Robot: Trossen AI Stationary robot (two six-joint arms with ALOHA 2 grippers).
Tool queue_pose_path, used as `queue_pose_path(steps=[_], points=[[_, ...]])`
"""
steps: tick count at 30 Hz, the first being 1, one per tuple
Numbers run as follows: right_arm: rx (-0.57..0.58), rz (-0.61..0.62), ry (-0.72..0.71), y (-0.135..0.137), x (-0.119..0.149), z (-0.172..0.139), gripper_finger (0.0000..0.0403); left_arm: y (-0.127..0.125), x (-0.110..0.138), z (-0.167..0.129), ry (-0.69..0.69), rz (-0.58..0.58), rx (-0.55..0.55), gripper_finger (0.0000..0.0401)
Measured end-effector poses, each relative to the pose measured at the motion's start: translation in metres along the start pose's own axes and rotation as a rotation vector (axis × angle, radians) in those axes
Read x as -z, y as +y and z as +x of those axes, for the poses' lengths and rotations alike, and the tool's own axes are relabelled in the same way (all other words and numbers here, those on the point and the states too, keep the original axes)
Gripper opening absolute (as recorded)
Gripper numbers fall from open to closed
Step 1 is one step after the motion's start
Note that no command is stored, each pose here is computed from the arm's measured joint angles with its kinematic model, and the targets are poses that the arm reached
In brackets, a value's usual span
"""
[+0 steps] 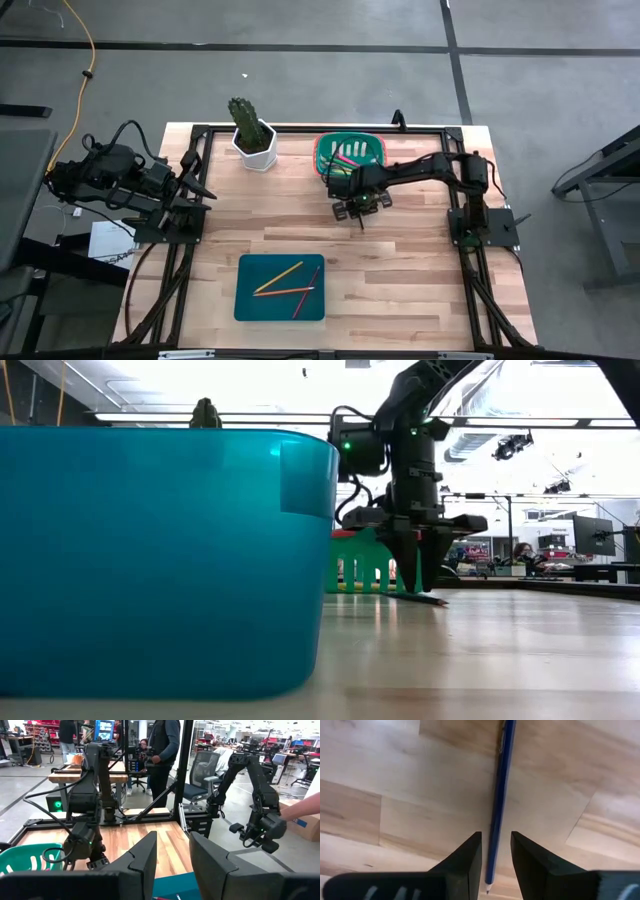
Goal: Sort pens & pencils
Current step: Put the blue pencil into the blue bin
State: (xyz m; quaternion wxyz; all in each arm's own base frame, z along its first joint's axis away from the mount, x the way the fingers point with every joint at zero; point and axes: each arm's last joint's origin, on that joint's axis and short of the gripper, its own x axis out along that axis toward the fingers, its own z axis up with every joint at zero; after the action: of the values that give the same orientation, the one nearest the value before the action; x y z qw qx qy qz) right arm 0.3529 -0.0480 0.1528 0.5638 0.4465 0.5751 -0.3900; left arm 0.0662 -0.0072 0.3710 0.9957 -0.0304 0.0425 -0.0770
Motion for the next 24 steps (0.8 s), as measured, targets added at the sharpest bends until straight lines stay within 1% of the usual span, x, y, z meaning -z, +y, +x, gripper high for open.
queue_pose_path(steps=[4,18,24], points=[[-0.004,0.004,-0.001,-0.0014,-0.0037,-0.0003,0.0093,0.0,0.0,0.0,0.0,0.0,0.0,0.0104],[0.01,-0.018,-0.001,-0.0018,-0.0028,0.0007,0.0093,0.0003,-0.0006,0.0,-0.007,0.0,-0.01,0.0104],[-0.007,-0.019,-0.002,0.0006,-0.0042,0.0035,0.0093,0.0004,-0.0007,-0.0001,-0.008,0.0,-0.015,0.0104]])
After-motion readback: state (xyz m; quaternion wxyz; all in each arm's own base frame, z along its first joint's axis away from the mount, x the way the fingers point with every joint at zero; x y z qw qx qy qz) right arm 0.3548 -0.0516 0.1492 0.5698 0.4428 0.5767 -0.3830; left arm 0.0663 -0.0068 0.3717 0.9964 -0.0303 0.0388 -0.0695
